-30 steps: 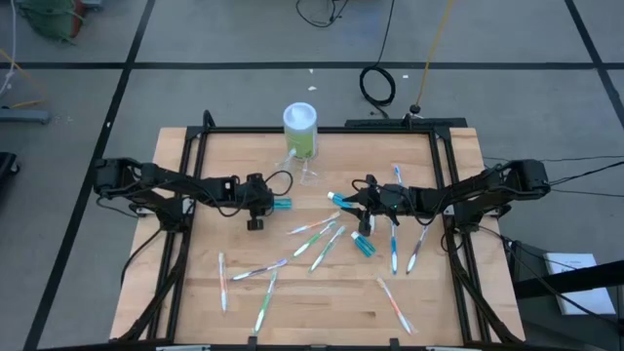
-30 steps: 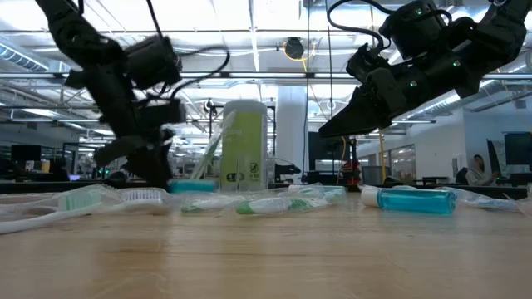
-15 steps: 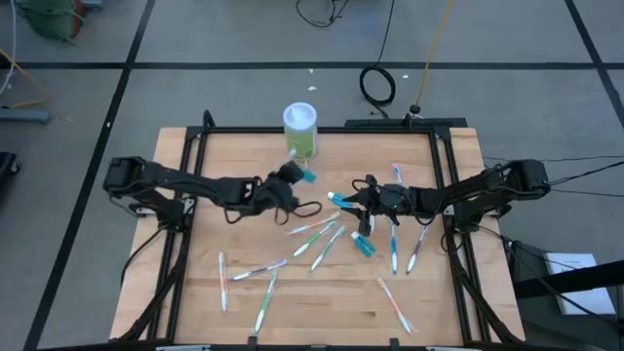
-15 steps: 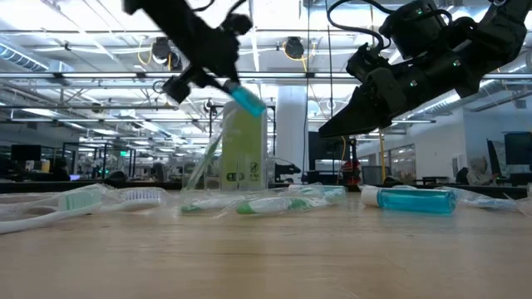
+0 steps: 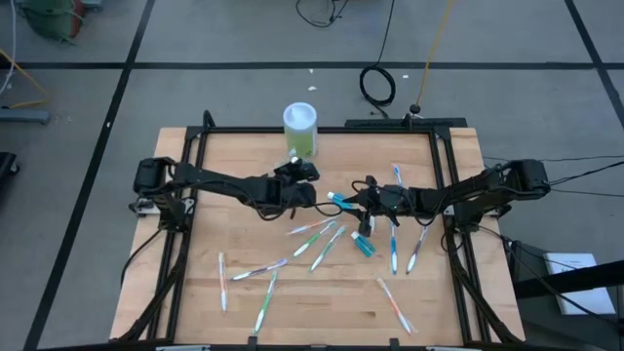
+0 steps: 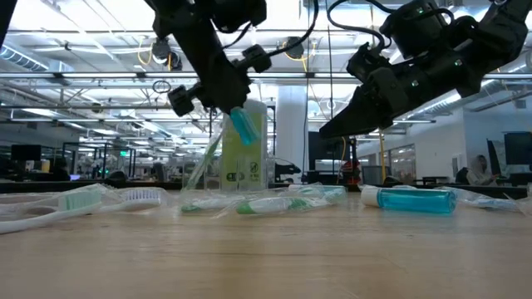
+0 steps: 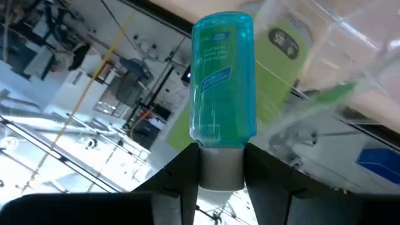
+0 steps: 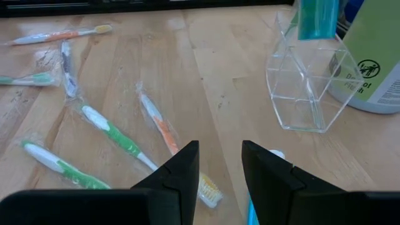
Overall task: Pick & Place toothbrushing station
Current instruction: Put the blue mouthwash bottle into the middle of the transparent organizer
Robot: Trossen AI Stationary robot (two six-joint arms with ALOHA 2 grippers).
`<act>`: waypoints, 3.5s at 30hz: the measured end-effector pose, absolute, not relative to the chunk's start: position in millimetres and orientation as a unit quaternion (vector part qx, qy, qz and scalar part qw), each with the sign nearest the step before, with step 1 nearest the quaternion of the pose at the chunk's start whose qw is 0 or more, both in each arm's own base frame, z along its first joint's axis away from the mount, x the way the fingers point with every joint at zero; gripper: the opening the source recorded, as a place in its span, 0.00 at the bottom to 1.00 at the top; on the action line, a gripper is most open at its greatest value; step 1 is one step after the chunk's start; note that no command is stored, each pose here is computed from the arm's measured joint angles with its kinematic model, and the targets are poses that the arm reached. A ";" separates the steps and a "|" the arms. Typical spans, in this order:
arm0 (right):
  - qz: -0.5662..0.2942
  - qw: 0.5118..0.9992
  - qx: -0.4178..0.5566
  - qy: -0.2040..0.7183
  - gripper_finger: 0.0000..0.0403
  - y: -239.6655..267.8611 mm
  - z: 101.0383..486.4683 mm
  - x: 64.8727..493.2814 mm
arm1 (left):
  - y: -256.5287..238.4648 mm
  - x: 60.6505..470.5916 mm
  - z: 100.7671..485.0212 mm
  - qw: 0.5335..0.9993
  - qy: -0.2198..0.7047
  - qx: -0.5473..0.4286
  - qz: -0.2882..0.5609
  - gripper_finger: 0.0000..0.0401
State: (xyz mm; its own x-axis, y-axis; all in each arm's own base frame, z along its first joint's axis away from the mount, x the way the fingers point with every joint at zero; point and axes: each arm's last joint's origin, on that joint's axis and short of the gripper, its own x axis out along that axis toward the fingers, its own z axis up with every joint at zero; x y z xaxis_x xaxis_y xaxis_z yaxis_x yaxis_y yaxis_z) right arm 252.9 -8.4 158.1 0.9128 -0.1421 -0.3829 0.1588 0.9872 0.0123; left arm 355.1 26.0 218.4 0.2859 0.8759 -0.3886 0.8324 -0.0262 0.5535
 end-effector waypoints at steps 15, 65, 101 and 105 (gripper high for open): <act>-0.079 0.977 0.035 0.194 0.29 -8.1 158.0 252.8 | 67.0 336.0 203.1 0.337 0.655 0.676 -0.032 0.29; -0.072 0.978 0.000 0.196 0.29 -8.2 158.0 252.8 | 70.6 344.2 200.5 0.491 0.585 0.642 -0.069 0.53; -0.074 0.977 0.009 0.201 0.29 -8.2 156.8 252.3 | 56.1 341.9 224.8 0.813 0.525 0.236 0.086 0.53; -0.074 0.977 0.009 0.200 0.29 -8.2 157.0 252.4 | 62.8 343.8 221.7 0.809 0.526 0.238 0.106 0.53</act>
